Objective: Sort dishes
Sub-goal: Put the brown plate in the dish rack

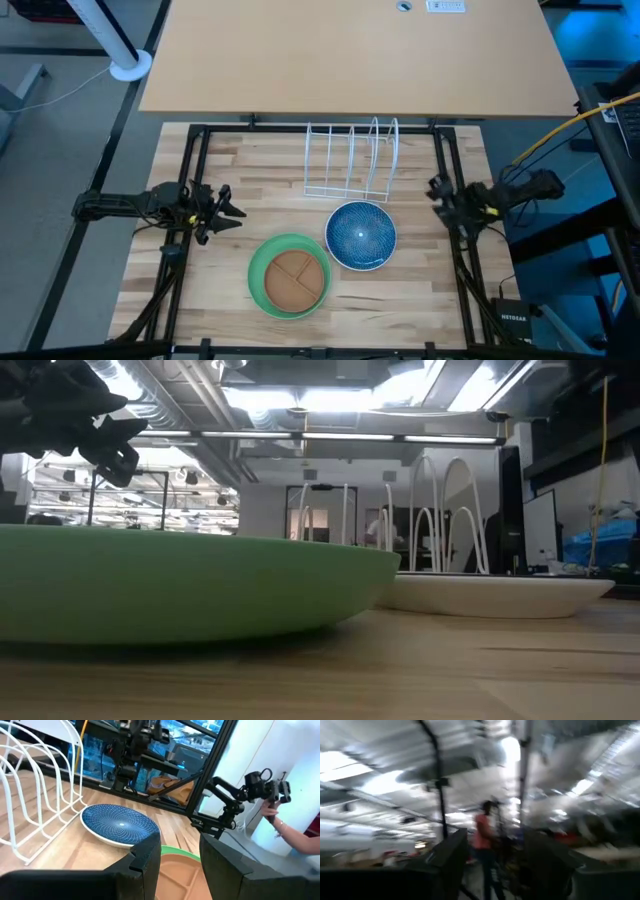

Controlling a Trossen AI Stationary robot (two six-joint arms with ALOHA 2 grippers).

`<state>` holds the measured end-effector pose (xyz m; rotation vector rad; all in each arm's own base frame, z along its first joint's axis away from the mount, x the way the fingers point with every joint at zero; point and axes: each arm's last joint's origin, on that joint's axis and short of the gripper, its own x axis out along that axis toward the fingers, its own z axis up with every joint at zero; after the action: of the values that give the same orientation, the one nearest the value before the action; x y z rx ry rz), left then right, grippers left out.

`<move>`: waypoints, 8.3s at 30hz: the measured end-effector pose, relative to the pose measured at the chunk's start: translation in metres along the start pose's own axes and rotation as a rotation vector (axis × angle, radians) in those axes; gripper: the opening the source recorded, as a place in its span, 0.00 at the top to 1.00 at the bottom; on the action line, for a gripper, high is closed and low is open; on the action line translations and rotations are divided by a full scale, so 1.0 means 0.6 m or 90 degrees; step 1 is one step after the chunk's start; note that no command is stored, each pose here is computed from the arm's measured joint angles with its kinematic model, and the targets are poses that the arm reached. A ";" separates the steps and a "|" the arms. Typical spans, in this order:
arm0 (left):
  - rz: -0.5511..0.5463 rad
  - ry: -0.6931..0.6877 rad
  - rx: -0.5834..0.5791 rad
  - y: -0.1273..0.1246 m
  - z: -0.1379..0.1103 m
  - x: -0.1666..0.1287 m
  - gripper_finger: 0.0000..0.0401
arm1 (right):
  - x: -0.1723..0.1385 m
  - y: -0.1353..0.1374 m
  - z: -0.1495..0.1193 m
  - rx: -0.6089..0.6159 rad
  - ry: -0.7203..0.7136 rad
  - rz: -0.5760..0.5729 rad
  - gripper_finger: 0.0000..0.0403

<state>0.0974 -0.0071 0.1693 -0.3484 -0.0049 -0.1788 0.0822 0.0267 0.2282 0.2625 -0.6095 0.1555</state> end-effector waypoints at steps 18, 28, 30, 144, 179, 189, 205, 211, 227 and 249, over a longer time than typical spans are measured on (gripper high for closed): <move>0.025 -0.002 0.061 0.002 -0.001 0.000 0.68 | 0.353 0.065 -0.114 0.056 0.366 -0.132 0.51; 0.025 -0.001 0.061 0.002 -0.001 0.000 0.68 | 0.470 0.049 -0.275 0.111 0.753 -0.235 0.51; 0.025 -0.001 0.061 0.002 -0.001 0.000 0.68 | 0.484 0.046 -0.299 0.126 0.798 -0.224 0.51; 0.137 -0.101 0.440 -0.003 0.036 0.033 0.68 | 0.525 -0.266 -0.035 0.066 0.864 -0.945 0.96; 0.301 0.354 0.836 -0.046 0.107 0.319 0.68 | 0.526 -0.262 -0.039 0.158 0.899 -0.901 0.96; 0.341 0.433 0.802 -0.004 0.105 0.309 0.68 | 0.526 -0.260 -0.040 0.183 0.908 -0.888 0.96; 0.316 0.470 0.844 0.005 0.102 0.307 0.94 | 0.529 -0.257 -0.043 0.230 0.923 -0.850 0.93; 0.318 0.465 0.847 -0.004 0.099 0.308 0.94 | 0.532 -0.258 -0.044 0.233 0.915 -0.843 0.91; 0.342 0.443 0.785 -0.011 0.098 0.307 0.95 | 0.544 -0.275 -0.041 0.224 0.877 -0.788 0.61; 0.324 0.189 0.414 -0.057 0.111 0.324 0.95 | 0.547 -0.257 0.113 -0.205 0.739 -0.775 0.59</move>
<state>0.2844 -0.0497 0.2503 0.3324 0.3106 0.2768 0.3452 -0.1185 0.4428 0.1532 0.7315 -0.9177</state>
